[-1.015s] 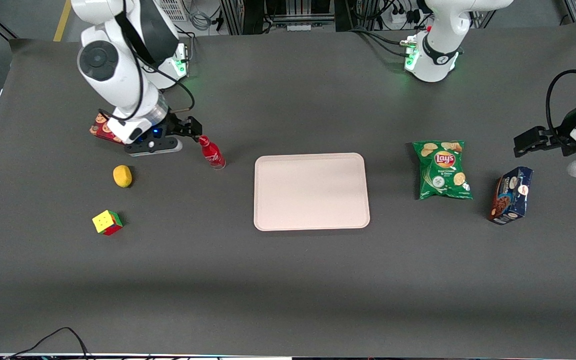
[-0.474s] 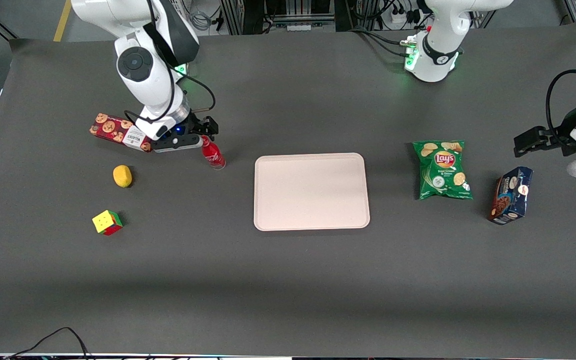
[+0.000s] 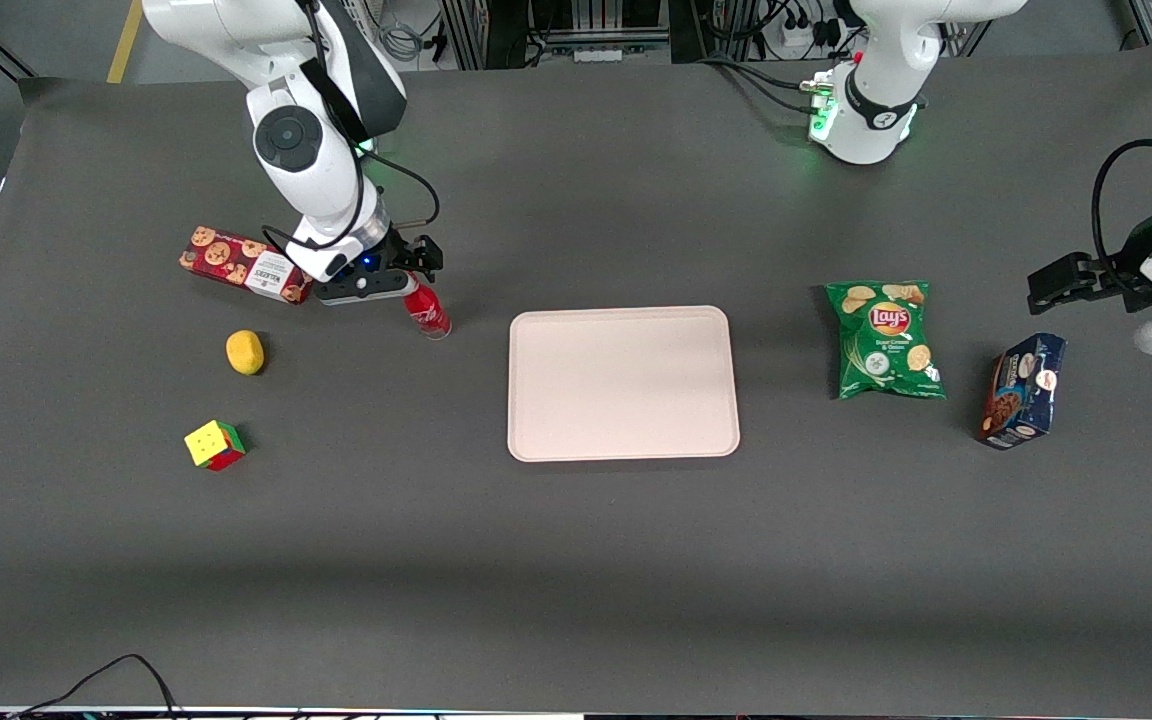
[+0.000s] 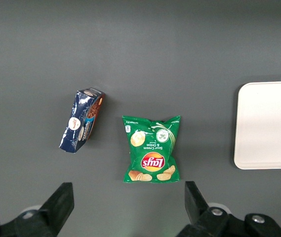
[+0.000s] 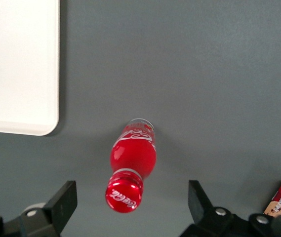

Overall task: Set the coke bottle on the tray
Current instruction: 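Lower the open right gripper around the red bottle's neck, then close the right gripper on the bottle and lift it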

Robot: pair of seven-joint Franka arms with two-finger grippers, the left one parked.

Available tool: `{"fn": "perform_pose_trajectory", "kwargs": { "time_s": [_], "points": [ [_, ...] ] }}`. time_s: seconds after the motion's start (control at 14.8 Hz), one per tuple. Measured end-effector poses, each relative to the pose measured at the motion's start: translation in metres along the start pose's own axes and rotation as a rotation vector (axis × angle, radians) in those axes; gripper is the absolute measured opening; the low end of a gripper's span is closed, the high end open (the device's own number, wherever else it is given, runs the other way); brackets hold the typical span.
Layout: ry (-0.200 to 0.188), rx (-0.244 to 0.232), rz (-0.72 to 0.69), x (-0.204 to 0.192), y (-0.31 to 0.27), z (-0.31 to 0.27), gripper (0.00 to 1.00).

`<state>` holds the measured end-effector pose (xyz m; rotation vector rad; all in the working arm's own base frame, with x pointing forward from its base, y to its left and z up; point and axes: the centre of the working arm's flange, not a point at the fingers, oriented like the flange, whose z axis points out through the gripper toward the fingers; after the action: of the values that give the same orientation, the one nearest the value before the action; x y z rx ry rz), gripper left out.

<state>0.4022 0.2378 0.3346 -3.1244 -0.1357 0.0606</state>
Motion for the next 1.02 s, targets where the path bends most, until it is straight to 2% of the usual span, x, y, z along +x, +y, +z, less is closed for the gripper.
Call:
{"fn": "perform_pose_trajectory", "kwargs": {
  "time_s": [0.34, 0.61, 0.68, 0.88, 1.02],
  "points": [
    [-0.018, 0.003, -0.001, 0.000, 0.000, 0.010, 0.99],
    [-0.024, 0.004, -0.012, -0.002, -0.005, 0.015, 0.92],
    [-0.026, 0.004, -0.015, -0.003, -0.006, 0.016, 0.84],
    [-0.030, 0.004, -0.016, -0.003, -0.007, 0.017, 0.51],
    [-0.029, 0.004, -0.015, -0.003, -0.007, 0.017, 0.32]
  ]
}}
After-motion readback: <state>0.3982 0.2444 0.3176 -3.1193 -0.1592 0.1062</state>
